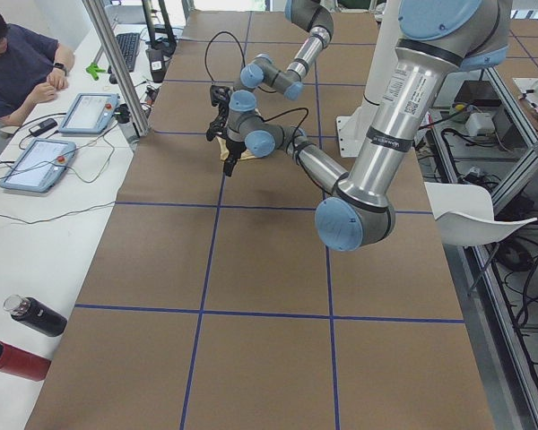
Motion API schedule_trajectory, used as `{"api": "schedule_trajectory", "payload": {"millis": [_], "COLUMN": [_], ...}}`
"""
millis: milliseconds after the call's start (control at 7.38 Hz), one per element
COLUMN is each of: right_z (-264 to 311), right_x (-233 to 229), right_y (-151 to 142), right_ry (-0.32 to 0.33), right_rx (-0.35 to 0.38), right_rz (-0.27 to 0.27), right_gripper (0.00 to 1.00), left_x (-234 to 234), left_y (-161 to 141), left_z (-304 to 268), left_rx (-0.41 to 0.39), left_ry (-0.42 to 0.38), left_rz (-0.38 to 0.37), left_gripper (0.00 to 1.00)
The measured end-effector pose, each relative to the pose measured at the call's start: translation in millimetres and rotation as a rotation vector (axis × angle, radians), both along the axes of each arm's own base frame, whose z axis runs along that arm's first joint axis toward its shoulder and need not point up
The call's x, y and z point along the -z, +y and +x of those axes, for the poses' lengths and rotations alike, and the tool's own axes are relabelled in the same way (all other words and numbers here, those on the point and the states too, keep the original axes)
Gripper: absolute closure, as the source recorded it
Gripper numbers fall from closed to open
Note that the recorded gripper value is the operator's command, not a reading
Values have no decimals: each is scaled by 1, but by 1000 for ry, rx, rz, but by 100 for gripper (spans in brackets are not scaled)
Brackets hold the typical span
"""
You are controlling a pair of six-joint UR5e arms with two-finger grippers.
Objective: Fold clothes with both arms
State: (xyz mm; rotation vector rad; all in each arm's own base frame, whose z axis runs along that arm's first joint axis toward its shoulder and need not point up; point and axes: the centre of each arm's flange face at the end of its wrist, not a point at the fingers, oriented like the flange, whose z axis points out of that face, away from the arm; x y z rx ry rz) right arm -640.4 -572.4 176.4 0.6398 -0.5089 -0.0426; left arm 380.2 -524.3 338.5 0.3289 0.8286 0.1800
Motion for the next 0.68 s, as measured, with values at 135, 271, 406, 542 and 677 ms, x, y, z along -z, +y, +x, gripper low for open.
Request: {"api": "schedule_trajectory", "payload": {"millis": [135,271,406,542,677], "right_z": [6,17,33,52,75], "right_x": [11,23,30,36,41], "right_y": [-9,-21,-36,-51,-62], "right_ry": [-46,-93,-132,-155,-164], "right_rx": [10,29,58,90,117], "right_rz": [-18,-57,-110,-183,-264], "right_gripper": [0,0,0,0,0], "left_x": [-1,-1,0,2,5], "left_y": [0,0,1,2,7], "left_z": [0,0,-1,-1,-4], "left_rx": [0,-1,-2,-10,-25], "left_ry": [-1,-1,1,8,21], "left_rz": [-1,-2,0,-1,-3], "left_gripper": [0,0,0,0,0]}}
